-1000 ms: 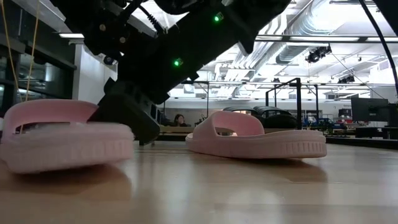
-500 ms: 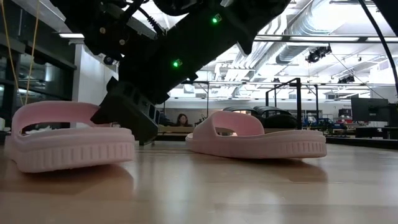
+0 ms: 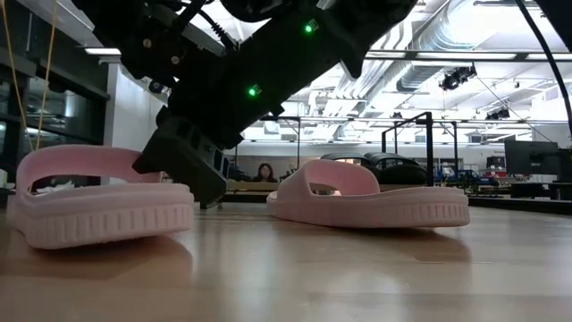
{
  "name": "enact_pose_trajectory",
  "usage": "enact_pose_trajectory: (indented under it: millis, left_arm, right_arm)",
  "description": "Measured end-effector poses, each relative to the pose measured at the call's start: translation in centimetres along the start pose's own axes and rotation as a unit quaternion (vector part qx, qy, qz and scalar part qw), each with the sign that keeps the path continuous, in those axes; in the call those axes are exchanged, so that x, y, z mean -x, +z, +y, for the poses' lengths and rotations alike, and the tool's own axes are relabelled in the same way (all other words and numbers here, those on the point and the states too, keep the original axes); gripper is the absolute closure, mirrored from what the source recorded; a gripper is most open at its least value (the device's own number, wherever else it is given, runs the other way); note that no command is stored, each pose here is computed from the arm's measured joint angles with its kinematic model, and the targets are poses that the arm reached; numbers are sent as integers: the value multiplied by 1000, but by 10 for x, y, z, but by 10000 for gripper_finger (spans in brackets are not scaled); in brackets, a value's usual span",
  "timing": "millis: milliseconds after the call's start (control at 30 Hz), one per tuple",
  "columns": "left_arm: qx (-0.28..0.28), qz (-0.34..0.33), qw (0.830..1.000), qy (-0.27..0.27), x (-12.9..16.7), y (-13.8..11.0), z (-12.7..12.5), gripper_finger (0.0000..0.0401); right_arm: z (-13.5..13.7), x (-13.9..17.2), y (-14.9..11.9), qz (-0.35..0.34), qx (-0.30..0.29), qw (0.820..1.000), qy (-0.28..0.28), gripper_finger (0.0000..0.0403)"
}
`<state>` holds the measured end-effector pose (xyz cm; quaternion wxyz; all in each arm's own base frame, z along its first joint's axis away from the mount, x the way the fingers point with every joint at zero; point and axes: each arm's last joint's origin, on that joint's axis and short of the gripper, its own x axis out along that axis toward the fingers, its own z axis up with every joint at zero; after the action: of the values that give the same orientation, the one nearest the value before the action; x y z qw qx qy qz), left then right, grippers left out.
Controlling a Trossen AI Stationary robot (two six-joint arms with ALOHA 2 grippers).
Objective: Pick and place slides into the shelf
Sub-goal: Put the left pink slide on the shelf
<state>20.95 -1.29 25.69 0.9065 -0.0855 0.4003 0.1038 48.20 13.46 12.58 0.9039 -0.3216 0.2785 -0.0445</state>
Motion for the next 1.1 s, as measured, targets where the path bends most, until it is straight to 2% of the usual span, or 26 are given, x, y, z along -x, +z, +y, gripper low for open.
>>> enact_pose_trajectory:
  millis: [567,867,1100]
  left_arm:
    - [-7,0,1000,0,0,0,0,293]
    - [-9,-6,1000,13,0,1,1,293]
    - [-56,-20,997,39,0,3,2,293]
  right_arm:
    - [-3,2,-6,54,19,997,-49,402]
    - [-24,25,5,91,19,992,-88,402]
    - [-38,43,14,105,8,989,-107,403]
